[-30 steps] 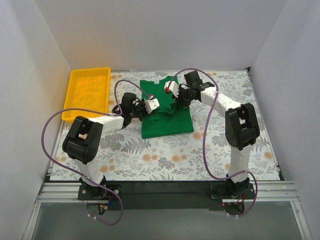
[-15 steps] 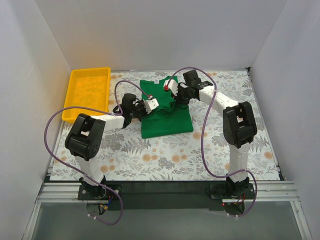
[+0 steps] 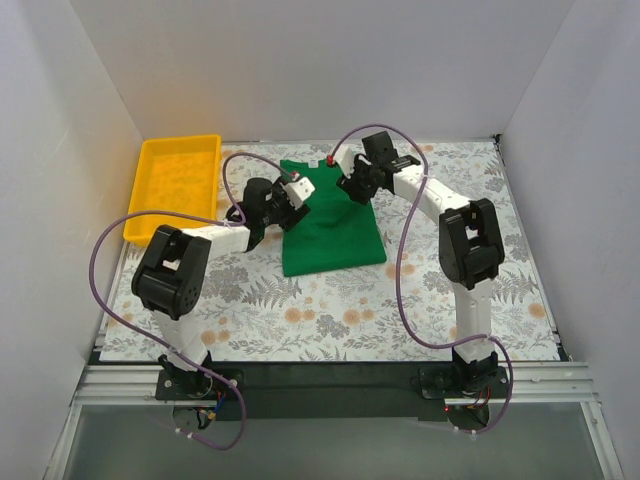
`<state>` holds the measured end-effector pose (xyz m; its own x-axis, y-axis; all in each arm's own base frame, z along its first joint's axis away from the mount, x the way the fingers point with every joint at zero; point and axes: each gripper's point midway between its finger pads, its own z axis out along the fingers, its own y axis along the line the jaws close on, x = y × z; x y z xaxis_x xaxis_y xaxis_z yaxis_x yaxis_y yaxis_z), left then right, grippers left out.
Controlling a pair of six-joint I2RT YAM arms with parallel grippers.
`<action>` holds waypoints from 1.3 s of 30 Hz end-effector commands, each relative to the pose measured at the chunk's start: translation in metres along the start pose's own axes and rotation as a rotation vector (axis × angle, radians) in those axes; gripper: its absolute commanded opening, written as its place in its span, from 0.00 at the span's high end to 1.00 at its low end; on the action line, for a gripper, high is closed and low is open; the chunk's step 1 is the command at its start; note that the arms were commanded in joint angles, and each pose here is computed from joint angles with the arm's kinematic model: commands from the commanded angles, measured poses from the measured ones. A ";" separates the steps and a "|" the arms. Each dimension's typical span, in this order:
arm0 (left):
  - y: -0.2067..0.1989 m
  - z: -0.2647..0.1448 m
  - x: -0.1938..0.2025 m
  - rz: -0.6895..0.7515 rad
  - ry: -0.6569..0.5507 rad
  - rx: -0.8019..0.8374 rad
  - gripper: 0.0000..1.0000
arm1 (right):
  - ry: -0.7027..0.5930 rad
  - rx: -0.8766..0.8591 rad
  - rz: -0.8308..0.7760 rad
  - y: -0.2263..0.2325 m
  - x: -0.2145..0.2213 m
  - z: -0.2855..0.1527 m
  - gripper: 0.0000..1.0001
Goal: Fold and stack the t-shirts
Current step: Fold the tshirt
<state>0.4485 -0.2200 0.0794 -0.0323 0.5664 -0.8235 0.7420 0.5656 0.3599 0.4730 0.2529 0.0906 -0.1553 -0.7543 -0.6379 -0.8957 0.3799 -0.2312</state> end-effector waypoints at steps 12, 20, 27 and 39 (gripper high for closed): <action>-0.078 -0.128 -0.054 0.329 -0.251 0.228 0.38 | -0.249 -0.330 -0.356 0.089 0.027 -0.100 0.32; -0.127 -0.156 -0.011 0.334 -0.172 0.296 0.37 | -0.254 -0.388 -0.478 0.137 0.064 -0.112 0.28; -0.143 -0.153 0.004 0.345 -0.140 0.324 0.37 | -0.248 -0.395 -0.480 0.139 0.069 -0.107 0.26; -0.142 -0.148 0.005 0.318 -0.140 0.296 0.25 | -0.252 -0.337 -0.482 0.137 0.070 -0.102 0.26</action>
<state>0.2424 -0.2068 0.0874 0.2976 0.5938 -0.7476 0.8676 0.1586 0.4714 0.2898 0.1916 0.0738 0.3170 -0.6618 -0.6794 -0.9480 -0.1998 -0.2477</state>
